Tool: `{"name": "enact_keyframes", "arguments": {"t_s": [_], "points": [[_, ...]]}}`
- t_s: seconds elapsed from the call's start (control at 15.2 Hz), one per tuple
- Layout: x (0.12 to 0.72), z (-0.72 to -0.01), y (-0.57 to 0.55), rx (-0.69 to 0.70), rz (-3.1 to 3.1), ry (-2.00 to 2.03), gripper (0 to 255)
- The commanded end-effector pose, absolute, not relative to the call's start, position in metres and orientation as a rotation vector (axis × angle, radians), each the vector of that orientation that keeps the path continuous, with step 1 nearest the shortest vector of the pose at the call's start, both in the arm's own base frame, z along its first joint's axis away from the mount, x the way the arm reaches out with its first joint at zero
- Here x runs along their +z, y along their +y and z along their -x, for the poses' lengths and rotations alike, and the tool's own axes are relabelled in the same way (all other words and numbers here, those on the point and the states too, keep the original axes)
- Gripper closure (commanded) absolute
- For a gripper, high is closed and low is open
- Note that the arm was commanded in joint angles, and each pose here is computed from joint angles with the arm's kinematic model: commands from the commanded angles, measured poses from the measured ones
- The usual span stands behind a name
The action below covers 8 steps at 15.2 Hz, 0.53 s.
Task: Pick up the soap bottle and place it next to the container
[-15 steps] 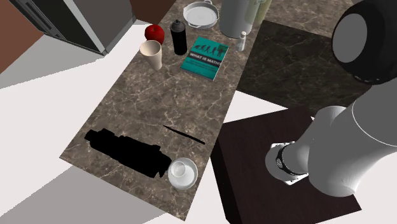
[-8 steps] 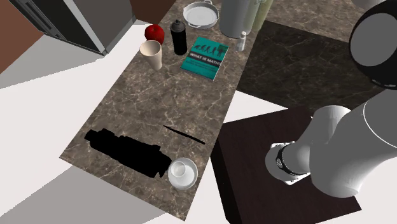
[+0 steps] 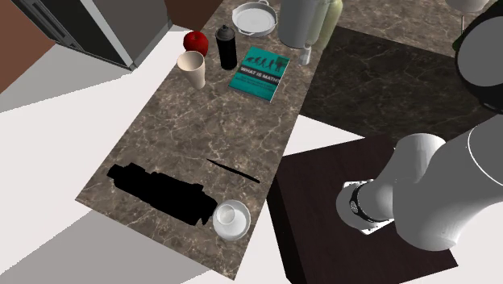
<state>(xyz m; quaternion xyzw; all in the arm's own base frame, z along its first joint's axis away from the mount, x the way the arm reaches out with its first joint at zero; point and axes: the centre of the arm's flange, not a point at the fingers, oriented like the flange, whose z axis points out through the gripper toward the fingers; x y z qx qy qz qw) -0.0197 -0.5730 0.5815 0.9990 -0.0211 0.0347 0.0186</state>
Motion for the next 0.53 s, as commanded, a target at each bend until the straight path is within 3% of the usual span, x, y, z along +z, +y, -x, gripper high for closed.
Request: {"name": "enact_keyframes", "arguments": {"t_s": [0.0,0.46], "points": [[0.571,0.019,-0.573,0.108,-3.101,-0.066,255],[0.534,0.019,-0.573,0.108,-3.101,-0.066,255]]}}
